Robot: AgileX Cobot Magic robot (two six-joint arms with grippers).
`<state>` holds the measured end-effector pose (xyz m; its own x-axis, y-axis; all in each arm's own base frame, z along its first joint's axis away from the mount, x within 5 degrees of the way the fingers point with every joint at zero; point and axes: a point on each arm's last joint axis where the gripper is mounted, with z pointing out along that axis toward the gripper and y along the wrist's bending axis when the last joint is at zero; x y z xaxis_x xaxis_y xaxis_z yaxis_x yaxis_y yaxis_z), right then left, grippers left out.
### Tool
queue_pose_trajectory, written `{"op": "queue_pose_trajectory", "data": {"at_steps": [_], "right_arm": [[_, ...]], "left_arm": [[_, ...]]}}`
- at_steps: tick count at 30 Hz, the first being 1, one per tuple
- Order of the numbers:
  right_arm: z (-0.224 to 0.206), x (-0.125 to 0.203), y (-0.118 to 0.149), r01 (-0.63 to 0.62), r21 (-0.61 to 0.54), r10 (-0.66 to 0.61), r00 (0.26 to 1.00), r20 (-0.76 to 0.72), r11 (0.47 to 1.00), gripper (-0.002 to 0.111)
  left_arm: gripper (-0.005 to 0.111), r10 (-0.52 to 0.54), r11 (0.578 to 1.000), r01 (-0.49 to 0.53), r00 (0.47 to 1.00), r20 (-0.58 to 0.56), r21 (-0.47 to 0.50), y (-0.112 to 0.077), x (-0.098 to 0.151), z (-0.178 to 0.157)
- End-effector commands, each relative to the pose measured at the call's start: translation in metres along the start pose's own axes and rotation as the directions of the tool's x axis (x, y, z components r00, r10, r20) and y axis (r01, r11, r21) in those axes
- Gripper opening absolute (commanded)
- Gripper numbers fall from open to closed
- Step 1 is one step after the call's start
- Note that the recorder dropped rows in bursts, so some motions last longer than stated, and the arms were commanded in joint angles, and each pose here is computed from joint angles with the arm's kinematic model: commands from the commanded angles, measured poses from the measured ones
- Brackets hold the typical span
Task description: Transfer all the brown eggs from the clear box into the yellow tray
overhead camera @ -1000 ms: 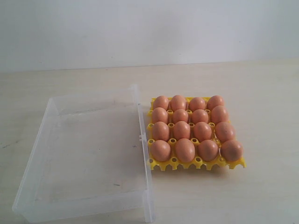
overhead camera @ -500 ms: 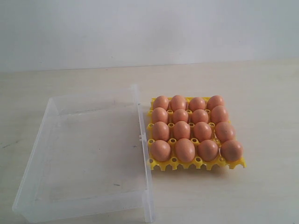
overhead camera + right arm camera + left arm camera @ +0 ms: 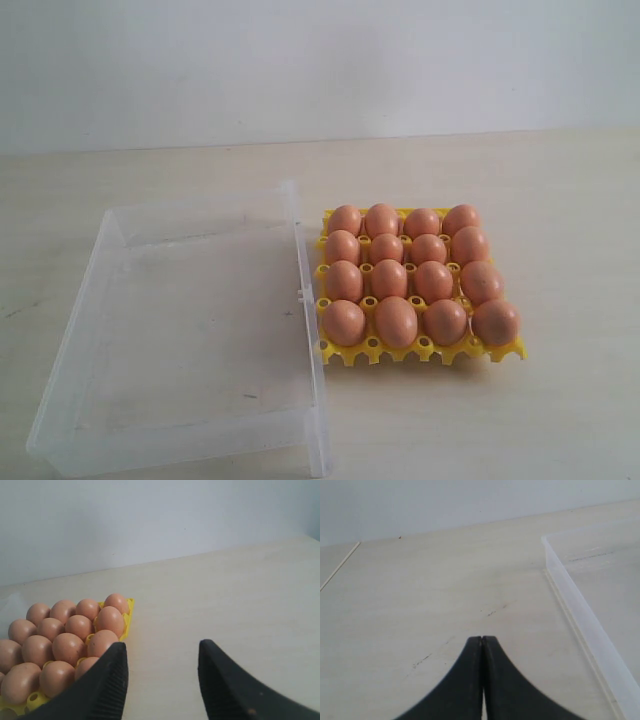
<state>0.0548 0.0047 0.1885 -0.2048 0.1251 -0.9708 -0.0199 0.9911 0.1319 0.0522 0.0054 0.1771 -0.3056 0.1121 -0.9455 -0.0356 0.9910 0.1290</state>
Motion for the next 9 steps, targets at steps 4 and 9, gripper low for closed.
{"op": "queue_pose_trajectory", "data": {"at_steps": [4, 9], "right_arm": [[0.0000, 0.0011, -0.0005, 0.006, 0.006, -0.006, 1.000, 0.005, 1.000, 0.044], [0.0000, 0.0011, -0.0005, 0.002, 0.006, -0.002, 1.000, 0.005, 1.000, 0.044]], "left_arm": [[0.000, -0.005, 1.000, 0.005, 1.000, 0.013, 0.006, -0.0002, -0.0021, -0.0004], [0.000, -0.005, 1.000, 0.005, 1.000, 0.013, 0.006, -0.0002, -0.0021, -0.0004]]}}
